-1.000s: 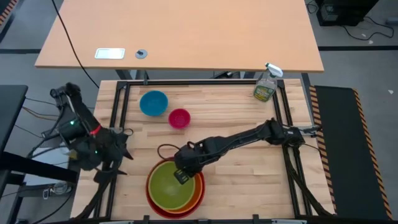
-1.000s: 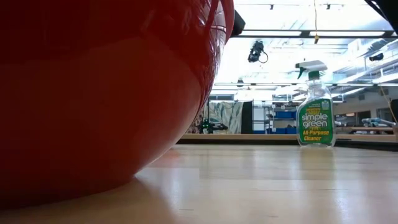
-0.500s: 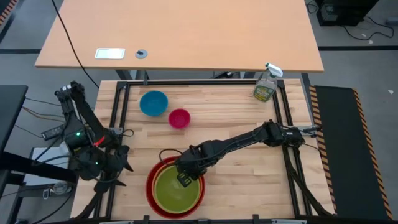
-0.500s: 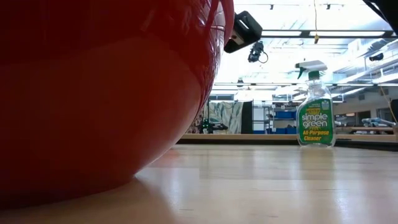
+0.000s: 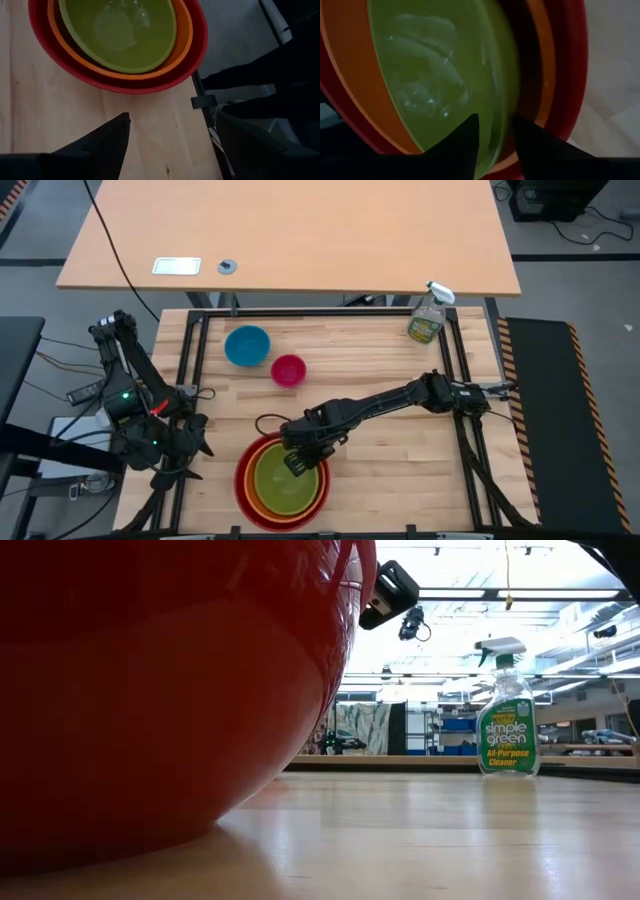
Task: Nest bowls inside each other
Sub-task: Stack the green bowl on top of the orange bowl, then stack the blue bowl on top of the green bowl
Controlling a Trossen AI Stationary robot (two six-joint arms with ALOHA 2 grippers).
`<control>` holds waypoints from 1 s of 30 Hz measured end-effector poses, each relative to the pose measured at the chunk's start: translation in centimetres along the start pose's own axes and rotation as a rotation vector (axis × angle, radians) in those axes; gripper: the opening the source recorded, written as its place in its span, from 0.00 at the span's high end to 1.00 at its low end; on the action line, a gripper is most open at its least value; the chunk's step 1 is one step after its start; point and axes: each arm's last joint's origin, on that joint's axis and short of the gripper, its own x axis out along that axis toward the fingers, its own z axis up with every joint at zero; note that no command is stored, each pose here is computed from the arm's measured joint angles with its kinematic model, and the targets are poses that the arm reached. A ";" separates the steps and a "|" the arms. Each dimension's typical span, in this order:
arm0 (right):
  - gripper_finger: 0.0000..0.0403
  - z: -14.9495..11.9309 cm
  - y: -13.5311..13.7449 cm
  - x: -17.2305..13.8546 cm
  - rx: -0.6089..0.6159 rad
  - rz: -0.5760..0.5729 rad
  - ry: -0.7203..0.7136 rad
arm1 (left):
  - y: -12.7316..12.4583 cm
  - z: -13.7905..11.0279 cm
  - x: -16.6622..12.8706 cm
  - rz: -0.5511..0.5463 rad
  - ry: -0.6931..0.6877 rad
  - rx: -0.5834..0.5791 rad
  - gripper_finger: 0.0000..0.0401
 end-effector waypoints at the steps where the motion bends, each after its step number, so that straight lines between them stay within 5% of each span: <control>1: 0.68 0.0 0.0 0.0 0.001 0.002 0.003 | 0.0 0.0 0.0 0.000 0.000 -0.003 0.26; 9: 0.67 0.2 -0.2 -1.9 0.020 0.039 0.042 | 0.0 0.0 0.0 0.002 -0.002 -0.010 0.26; 17: 0.67 -0.9 -1.5 -6.2 0.029 -0.058 -0.028 | 0.7 0.4 0.1 0.104 -0.090 -0.131 0.26; 30: 0.67 1.0 -3.1 -10.6 -0.136 -0.154 -0.315 | 7.4 1.7 0.1 0.652 -0.043 -0.154 0.26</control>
